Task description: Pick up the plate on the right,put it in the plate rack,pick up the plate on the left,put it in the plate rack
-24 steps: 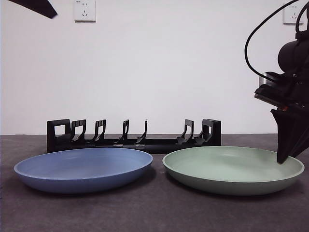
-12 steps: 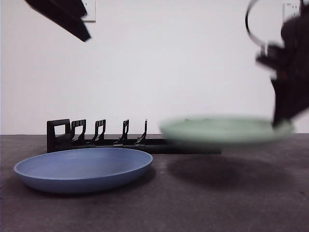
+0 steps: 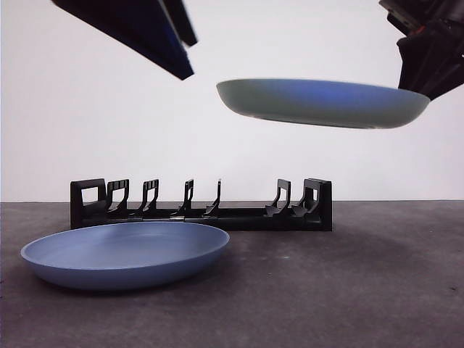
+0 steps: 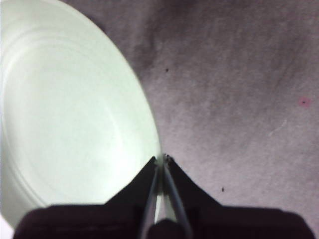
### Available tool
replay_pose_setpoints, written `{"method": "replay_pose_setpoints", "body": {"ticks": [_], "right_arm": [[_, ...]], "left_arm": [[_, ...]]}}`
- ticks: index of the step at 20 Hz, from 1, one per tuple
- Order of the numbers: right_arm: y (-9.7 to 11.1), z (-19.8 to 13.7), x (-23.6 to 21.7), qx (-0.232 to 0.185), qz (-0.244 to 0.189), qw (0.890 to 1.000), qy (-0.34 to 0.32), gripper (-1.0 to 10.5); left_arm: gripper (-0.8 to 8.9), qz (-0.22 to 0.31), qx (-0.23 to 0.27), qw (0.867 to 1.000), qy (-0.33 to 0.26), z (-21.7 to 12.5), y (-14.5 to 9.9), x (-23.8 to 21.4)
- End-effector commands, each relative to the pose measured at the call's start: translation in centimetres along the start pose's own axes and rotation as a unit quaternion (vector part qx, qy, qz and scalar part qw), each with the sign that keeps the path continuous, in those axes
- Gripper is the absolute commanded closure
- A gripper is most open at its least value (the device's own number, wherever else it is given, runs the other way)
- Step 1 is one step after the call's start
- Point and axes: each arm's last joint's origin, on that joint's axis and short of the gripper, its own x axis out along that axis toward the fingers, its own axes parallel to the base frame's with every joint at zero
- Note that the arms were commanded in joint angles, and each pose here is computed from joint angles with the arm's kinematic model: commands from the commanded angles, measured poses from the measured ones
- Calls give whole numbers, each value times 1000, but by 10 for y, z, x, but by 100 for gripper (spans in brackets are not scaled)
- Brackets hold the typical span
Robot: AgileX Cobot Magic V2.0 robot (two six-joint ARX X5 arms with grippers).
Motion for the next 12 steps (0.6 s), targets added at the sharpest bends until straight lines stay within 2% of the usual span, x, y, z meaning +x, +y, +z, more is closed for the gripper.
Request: {"method": "replay_pose_setpoints", "body": {"ticks": [1,5,10,12], "right_arm": [[5,2,0,-7,17,1000,5,963],[14,2,1,-16,20,1000,16,963],[22,2,5,-22,25,999,23,963],[26,2,7,-24,27,999,26,962]], "left_arm": [[249,10,79,997,-10,6,0,2],[249,23,129,991,-21,11,0,5],[262,26,137,990,-30,15,-2,8],[359,24,137,990,-30,16,-3,9]]}}
